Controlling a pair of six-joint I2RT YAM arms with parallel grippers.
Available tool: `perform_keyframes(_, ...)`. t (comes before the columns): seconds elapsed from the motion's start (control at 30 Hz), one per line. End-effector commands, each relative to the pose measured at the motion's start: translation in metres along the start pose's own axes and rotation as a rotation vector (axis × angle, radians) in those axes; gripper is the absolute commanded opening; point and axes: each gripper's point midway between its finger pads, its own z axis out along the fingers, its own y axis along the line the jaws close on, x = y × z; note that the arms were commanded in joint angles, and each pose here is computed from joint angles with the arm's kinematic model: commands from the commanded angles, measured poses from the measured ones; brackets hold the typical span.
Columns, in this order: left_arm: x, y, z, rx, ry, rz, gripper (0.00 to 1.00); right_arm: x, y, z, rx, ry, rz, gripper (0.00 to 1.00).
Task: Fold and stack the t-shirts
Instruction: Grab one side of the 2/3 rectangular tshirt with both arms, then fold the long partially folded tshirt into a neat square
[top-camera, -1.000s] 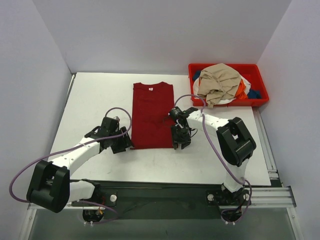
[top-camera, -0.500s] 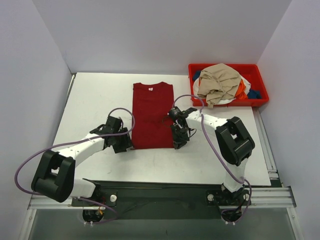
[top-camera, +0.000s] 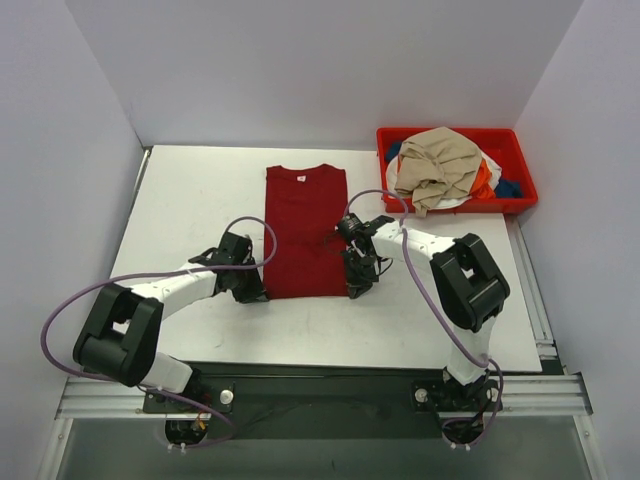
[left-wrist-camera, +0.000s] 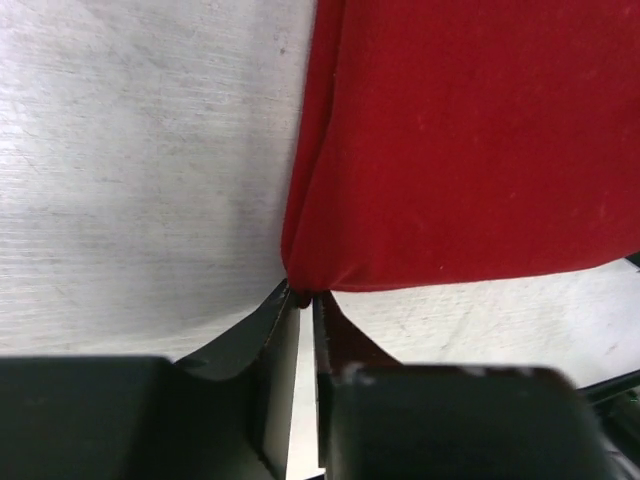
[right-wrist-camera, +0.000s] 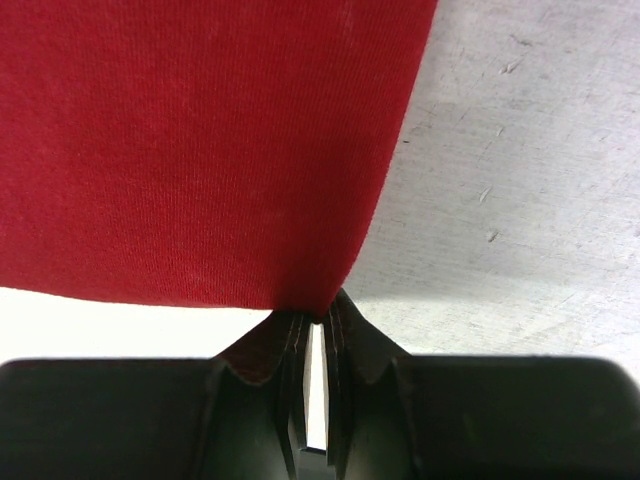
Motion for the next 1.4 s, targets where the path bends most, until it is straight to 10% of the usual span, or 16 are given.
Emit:
perform_keyframes(0.0, -0.009, -0.007, 0.004, 0.015, -0.022, 0.021, 0.14, 0.002, -0.007, -0.001, 0.027, 0.013, -0.001, 0.0)
perform_keyframes(0.13, -0.014, -0.005, -0.001, -0.011, -0.045, 0.033, 0.0, 0.004, -0.011, -0.009, 0.035, -0.009, 0.008, 0.0)
perform_keyframes(1.37, 0.057, -0.002, -0.146, 0.006, 0.047, 0.096, 0.0, 0.104, -0.007, -0.125, -0.065, -0.046, 0.046, 0.0)
